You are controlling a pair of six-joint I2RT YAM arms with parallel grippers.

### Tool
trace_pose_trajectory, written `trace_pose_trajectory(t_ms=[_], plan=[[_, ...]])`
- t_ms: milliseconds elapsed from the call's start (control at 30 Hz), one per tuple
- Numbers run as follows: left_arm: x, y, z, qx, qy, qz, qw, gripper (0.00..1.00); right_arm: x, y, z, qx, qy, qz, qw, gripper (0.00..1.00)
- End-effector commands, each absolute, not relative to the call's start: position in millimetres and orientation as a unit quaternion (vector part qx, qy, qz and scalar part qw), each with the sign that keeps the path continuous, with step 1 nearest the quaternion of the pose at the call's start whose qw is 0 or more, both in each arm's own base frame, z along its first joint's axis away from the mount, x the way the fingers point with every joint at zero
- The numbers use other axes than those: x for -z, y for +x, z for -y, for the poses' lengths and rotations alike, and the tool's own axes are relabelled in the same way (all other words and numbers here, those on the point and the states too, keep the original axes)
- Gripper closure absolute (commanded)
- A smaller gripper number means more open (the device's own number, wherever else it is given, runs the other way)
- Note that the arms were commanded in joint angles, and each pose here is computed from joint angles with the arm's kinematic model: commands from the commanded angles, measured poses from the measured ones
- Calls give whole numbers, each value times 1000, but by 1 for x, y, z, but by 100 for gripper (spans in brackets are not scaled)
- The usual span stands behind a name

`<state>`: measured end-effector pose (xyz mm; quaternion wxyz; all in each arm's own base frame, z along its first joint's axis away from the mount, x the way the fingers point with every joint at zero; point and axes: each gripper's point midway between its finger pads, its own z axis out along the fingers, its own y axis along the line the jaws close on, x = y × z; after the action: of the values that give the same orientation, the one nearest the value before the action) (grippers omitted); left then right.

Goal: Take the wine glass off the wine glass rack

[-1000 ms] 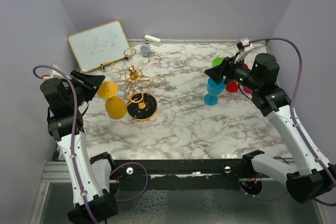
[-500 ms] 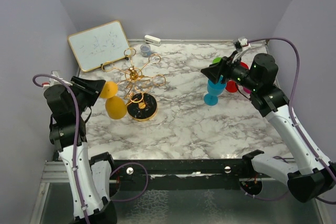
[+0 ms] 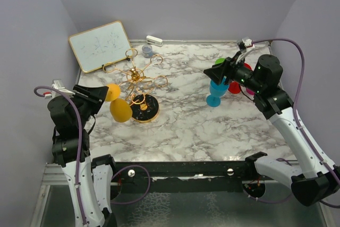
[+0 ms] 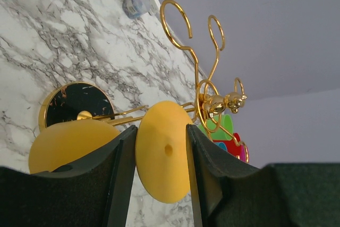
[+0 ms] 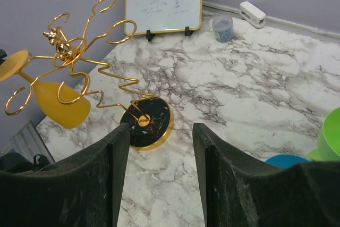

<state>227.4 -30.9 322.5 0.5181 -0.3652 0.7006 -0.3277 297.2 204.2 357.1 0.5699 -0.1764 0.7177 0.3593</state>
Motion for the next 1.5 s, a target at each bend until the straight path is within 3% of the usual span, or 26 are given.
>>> trace_pose_trajectory(t_ms=[0,100,233,333,633,1467], plan=[[-317,225,32,328,-372,-700,514,58,-371,288,-206,-371,-185,-700,582,50],[-319,225,33,330,-370,-699,515,60,-370,287,-205,-371,-184,-701,581,50],[-328,222,33,328,-367,-697,522,89,-369,288,-206,-371,-182,-703,579,50],[-335,220,32,323,-364,-696,528,98,-368,288,-206,-372,-182,-703,578,50],[-346,216,32,321,-360,-691,539,99,-368,288,-206,-374,-180,-703,578,50],[-377,251,46,451,-336,-601,568,100,-362,292,-206,-372,-173,-708,576,50]])
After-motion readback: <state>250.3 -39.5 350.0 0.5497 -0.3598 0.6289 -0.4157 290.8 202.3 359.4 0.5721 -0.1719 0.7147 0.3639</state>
